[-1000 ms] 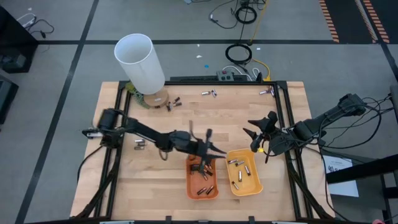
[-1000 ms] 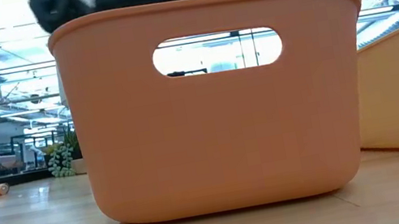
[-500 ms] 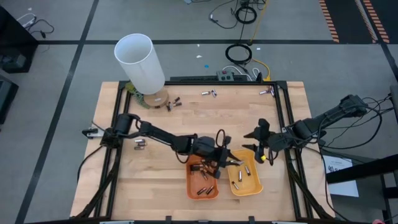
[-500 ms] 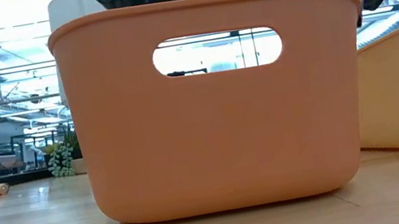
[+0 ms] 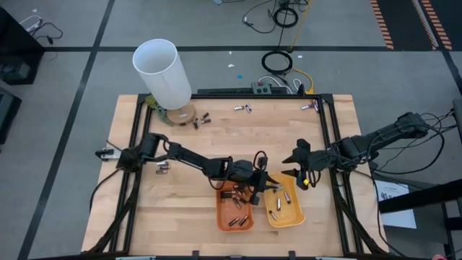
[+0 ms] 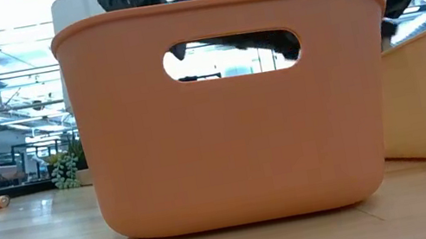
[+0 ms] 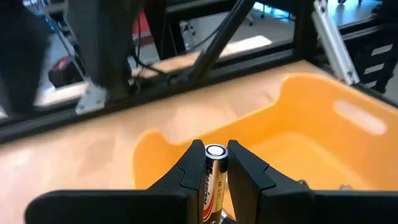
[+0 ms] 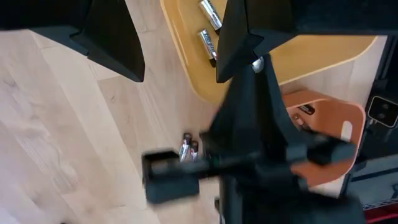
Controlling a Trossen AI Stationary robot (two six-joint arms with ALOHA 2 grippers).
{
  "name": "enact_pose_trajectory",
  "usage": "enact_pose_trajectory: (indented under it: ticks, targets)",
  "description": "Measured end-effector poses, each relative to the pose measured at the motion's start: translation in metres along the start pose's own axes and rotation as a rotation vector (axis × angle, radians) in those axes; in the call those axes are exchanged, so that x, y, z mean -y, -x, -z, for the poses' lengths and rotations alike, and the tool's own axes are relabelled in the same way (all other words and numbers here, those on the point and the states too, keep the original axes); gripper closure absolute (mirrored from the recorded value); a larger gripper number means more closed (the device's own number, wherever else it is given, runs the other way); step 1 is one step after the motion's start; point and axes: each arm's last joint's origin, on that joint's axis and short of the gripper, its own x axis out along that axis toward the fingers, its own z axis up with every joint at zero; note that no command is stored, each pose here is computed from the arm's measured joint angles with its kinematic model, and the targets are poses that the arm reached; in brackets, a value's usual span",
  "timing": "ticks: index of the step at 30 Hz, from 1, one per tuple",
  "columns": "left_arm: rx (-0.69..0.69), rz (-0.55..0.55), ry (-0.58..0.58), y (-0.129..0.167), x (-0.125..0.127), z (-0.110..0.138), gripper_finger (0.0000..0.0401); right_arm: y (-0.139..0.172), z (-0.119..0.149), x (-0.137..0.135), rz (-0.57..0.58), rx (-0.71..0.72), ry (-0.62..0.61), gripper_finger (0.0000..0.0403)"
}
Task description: Sort batteries
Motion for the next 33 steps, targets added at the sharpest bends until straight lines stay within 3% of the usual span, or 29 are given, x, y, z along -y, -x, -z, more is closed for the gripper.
enact_pose_trajectory:
  ticks: [12,25,30,33]
  targets:
    - [-0.064,0.006,0.003,-0.012,-0.005,0.007,0.0347,-0.001,-0.003,0.004,0.023,0.014,-0.035,0.0211]
    - [-0.045,0.006,-0.049,-0.012,-0.004,0.005,0.0254,-0.001,-0.003,0.005,0.028,0.016,-0.04,0.0211]
    - [-0.011,-0.076,-0.051,-0.01,-0.008,-0.004,0.0243,-0.001,-0.004,0.005,0.027,0.018,-0.04,0.0211]
    - [-0.024,-0.091,-0.066,0.001,-0.011,-0.022,0.0242,-0.001,-0.004,0.006,0.041,0.028,-0.041,0.0211]
